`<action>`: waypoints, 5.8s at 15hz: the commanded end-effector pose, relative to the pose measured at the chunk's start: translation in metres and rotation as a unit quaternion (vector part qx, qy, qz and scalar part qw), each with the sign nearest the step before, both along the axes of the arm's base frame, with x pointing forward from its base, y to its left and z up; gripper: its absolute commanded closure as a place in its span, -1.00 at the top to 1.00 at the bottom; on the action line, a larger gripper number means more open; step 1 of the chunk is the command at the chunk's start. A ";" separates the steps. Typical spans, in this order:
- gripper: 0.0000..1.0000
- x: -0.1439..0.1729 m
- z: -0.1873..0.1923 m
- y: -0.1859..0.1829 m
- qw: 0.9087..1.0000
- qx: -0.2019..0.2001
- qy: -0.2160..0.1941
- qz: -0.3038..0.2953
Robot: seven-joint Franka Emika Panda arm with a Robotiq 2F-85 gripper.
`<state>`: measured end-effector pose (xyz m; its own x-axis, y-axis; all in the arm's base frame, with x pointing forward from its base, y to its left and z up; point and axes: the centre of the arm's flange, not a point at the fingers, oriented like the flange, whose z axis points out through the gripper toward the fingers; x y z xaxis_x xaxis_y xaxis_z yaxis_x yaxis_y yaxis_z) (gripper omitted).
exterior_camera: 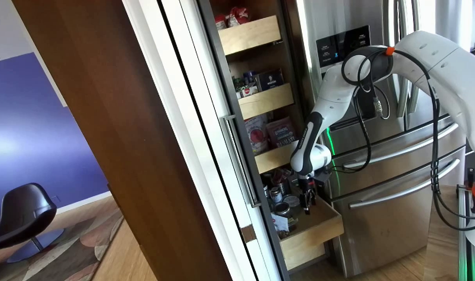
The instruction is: Pull out the second drawer from the bottom
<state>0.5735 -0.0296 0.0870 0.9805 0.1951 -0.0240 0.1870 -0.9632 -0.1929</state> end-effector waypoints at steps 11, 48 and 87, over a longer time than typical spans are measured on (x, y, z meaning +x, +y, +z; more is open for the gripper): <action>1.00 0.008 -0.025 0.037 0.978 -0.012 0.021 -0.206; 1.00 -0.008 -0.102 0.086 0.922 0.000 0.267 -0.280; 1.00 -0.130 0.261 0.061 0.965 -0.077 -0.129 -0.215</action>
<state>0.4434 0.0319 0.3487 0.9473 -0.2163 0.2362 -0.2127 -0.9763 -0.0411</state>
